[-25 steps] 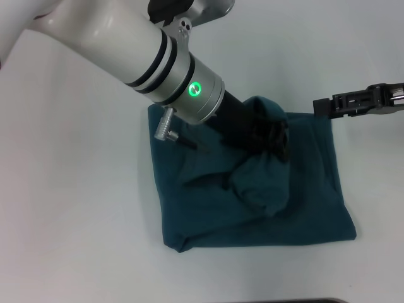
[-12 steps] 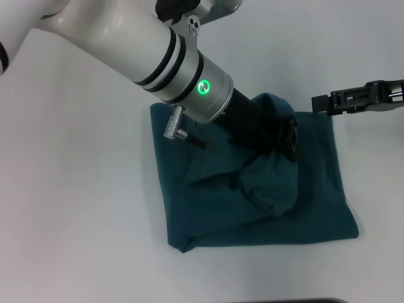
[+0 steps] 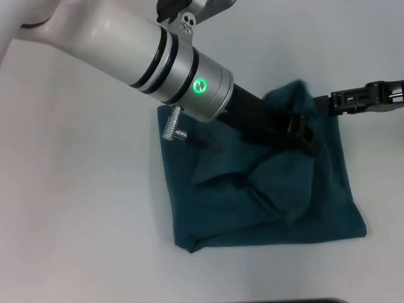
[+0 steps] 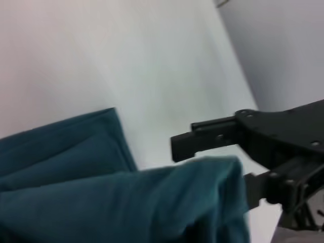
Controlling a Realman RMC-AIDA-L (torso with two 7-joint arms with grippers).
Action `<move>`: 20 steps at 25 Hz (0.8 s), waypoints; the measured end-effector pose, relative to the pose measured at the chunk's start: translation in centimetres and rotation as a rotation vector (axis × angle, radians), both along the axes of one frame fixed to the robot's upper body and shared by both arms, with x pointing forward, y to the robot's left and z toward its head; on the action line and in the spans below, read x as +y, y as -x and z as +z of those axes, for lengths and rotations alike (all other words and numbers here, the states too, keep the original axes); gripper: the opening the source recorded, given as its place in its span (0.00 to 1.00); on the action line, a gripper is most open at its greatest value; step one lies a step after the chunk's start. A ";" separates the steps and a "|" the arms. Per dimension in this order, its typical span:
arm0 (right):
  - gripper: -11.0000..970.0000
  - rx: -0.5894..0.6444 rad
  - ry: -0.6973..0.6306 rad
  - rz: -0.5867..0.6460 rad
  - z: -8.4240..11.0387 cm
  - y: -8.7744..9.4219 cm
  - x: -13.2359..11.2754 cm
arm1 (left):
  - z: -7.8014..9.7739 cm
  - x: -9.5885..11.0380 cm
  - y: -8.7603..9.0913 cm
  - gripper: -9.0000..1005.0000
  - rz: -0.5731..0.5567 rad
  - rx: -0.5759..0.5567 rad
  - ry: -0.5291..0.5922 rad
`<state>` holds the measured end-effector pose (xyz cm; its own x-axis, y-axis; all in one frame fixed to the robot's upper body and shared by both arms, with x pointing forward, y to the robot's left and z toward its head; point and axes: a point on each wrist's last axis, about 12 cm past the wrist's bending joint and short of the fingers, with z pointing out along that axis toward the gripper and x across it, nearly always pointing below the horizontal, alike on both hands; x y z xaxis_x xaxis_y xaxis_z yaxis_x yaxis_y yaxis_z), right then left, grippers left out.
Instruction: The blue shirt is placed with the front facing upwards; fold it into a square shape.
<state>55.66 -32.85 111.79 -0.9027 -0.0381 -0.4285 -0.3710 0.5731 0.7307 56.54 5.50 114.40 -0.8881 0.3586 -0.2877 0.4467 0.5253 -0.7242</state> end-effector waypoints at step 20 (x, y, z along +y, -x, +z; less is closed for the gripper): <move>0.81 0.008 -0.007 0.000 0.1 0.1 -0.1 | 2.8 10.6 1.3 0.68 0.089 0.030 0.245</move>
